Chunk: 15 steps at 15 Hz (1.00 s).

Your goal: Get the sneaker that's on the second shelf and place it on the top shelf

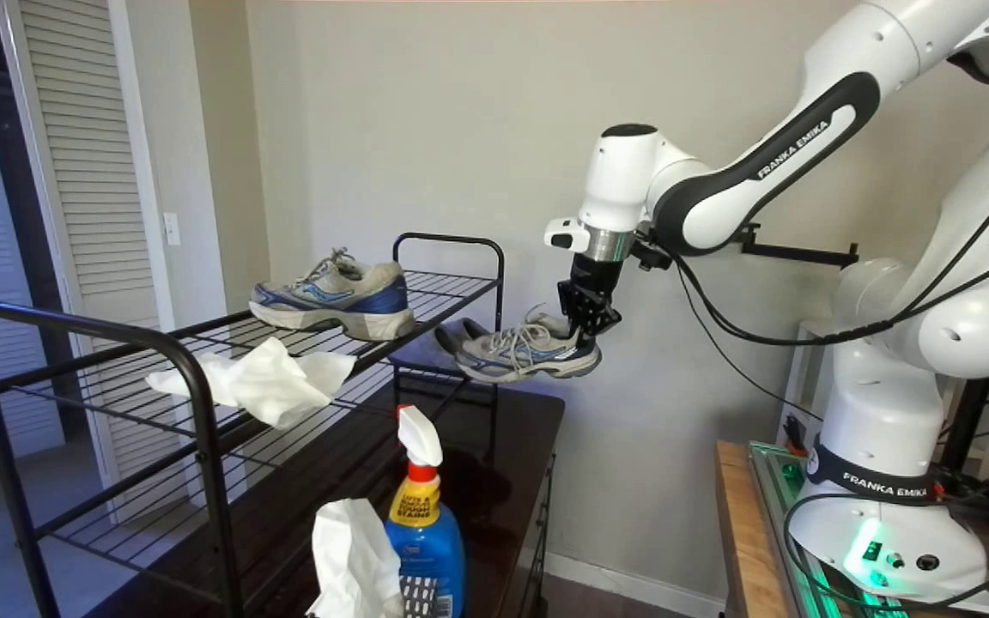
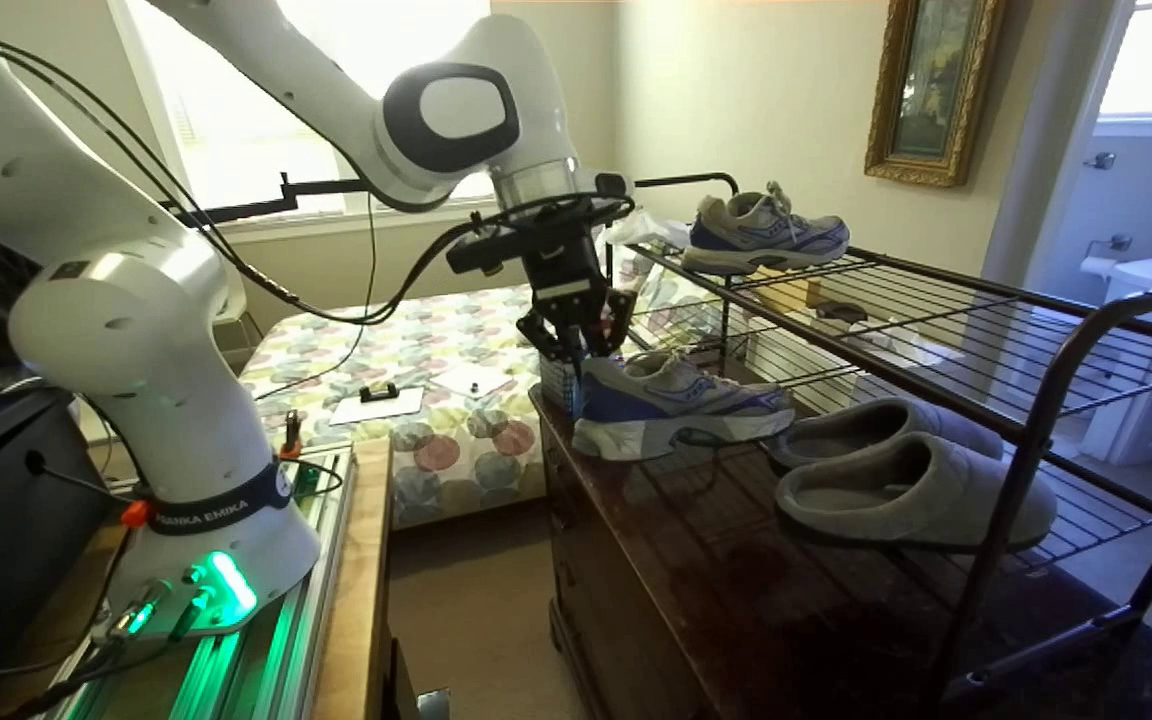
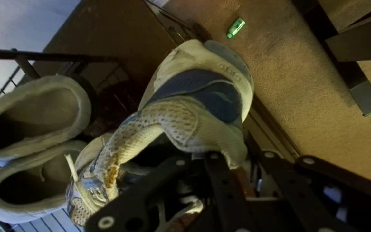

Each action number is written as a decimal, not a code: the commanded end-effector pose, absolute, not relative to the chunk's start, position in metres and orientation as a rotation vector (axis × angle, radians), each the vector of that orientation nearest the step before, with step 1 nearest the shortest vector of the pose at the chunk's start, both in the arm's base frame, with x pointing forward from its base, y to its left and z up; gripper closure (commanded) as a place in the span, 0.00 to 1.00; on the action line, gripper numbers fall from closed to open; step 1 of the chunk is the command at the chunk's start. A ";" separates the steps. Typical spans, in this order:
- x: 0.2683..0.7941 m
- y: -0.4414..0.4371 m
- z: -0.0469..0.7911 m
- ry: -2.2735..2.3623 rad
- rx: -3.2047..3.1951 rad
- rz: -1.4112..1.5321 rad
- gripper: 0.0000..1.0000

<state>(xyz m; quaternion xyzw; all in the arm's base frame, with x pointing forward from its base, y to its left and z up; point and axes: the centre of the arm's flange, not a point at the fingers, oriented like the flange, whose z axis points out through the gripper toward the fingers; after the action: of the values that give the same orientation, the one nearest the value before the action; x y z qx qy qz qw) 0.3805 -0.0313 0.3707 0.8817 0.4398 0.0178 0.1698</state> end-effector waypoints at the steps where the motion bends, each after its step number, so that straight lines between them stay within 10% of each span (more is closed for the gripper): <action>1: 0.308 -0.038 0.416 1.071 2.543 0.130 0.95; 15: 0.252 -0.060 0.616 0.867 2.483 0.445 0.95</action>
<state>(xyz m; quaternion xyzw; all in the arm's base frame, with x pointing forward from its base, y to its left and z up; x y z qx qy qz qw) 0.2475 -0.0682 0.5687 0.9128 0.3004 0.1342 0.2419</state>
